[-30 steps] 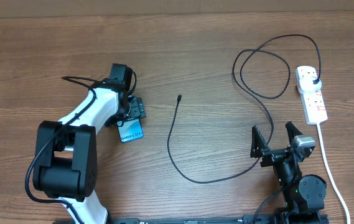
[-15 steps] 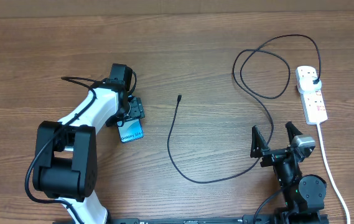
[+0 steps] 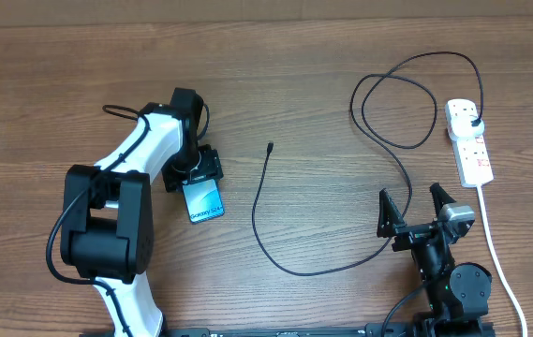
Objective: Plug charger to phone and switch on socket
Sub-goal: 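Lift the smartphone with the left gripper and tilt it upright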
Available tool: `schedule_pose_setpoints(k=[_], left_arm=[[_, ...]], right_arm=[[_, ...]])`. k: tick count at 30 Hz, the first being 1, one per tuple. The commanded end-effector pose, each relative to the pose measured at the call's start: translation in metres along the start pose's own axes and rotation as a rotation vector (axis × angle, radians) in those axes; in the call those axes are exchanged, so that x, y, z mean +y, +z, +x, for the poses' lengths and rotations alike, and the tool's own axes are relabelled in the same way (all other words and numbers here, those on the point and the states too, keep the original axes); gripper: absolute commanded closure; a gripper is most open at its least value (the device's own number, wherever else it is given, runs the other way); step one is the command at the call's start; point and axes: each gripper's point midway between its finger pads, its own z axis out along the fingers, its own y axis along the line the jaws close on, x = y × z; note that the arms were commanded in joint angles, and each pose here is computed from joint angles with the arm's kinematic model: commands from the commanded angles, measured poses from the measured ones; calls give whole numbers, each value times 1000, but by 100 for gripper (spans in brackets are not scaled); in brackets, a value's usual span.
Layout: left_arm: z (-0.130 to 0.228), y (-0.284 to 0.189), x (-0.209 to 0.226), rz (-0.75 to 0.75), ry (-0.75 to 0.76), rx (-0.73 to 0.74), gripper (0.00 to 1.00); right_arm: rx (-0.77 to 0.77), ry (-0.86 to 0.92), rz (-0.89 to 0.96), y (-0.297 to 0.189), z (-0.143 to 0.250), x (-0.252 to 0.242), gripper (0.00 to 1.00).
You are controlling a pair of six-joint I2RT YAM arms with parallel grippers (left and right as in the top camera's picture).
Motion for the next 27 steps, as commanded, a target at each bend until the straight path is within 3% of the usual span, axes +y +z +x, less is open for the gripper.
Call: schedule_pose_setpoints(k=[1,13,27], left_arm=[[-15,-21,-23,68,0,-32,28],[-34,-67,-42,126,9,-82,27],[0,-98,-108,529,29,122,28]], right_arm=[[0,-1,-8,0,3,1,0],[0,-1,-8,0,3,1,0],[0,-1,-9,0,3,1,0]])
